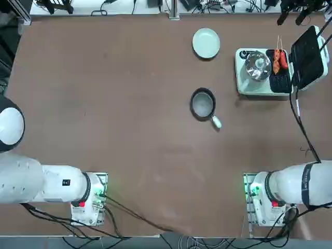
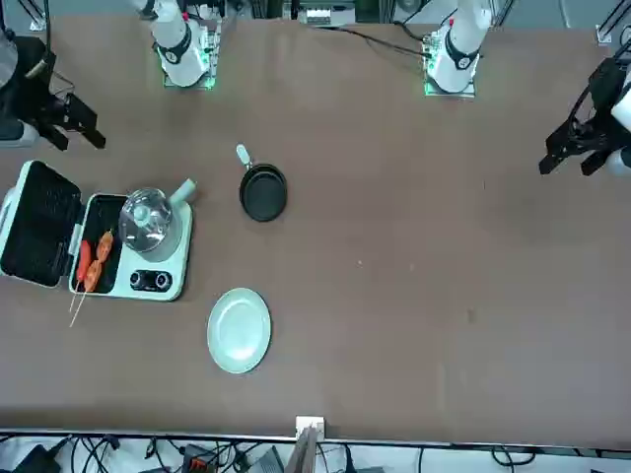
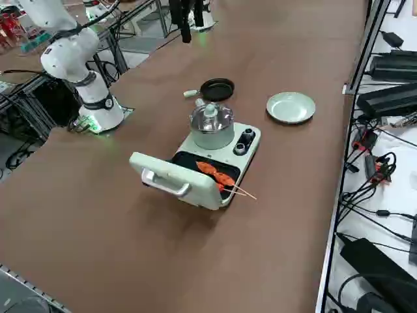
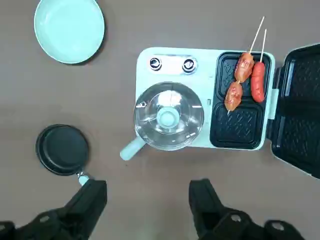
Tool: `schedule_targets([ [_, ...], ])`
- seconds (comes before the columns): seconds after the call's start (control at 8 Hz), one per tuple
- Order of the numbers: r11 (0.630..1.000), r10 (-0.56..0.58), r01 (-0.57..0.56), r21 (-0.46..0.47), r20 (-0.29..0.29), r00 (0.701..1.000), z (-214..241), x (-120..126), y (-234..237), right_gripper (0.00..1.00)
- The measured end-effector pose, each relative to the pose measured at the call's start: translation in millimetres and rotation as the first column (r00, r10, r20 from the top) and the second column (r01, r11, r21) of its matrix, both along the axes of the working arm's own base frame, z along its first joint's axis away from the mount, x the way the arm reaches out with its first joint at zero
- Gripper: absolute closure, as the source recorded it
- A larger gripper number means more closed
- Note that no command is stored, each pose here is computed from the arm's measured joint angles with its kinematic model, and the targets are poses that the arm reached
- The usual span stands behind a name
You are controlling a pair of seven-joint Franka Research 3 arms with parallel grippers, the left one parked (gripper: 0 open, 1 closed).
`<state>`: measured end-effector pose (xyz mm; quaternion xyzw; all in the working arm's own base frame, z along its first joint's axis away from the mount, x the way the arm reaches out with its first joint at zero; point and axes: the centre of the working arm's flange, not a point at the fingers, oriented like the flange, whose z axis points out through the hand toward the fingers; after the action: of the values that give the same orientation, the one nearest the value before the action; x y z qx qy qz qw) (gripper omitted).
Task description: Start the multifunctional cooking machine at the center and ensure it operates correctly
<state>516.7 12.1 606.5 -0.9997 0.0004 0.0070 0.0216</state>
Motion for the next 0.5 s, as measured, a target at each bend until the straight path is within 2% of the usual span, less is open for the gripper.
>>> schedule_targets([
  [0.5,1.000,-0.006,0.007,-0.010,0.021,1.000,9.2,2.3,-1.8,0.00],
])
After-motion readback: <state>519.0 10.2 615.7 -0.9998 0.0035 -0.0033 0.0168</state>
